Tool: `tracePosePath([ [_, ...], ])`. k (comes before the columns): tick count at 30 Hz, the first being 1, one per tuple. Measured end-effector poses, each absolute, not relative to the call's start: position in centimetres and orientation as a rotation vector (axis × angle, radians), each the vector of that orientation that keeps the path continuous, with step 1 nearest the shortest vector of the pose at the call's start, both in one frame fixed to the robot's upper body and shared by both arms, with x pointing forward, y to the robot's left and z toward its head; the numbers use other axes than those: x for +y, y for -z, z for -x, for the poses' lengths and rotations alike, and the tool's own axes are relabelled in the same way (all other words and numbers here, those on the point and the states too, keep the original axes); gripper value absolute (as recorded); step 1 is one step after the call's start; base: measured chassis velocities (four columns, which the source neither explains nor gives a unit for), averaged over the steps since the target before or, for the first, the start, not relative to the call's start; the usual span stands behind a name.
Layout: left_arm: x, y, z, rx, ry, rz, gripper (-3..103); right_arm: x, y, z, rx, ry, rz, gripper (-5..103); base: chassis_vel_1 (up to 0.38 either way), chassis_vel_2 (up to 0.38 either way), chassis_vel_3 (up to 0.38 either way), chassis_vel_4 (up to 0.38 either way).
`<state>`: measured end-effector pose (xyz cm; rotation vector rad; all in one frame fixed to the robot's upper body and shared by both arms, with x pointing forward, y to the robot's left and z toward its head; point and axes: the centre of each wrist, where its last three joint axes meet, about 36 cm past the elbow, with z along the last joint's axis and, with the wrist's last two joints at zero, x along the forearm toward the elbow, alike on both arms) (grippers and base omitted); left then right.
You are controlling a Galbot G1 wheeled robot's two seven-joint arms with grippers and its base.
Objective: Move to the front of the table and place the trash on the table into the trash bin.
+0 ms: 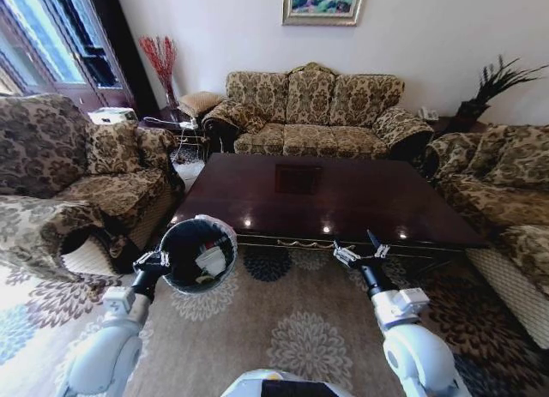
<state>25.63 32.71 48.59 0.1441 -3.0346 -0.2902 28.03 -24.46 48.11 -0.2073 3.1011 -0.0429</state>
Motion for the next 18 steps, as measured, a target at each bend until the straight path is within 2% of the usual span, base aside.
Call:
tracePosePath([
  [8,32.69,-48.38,-25.67,-3.028,0.291,-0.142,2,-24.82,-47.73,-28.34,3.084,0.04,0.194,100,0.069,0.096,-0.081,-0.083],
  [18,32.88,-48.05,-24.72,-2.998,0.286,-0.121,2,-24.96,-47.37,-28.39,3.087,0.031,0.182,100,0.0,0.0,0.0,0.0],
])
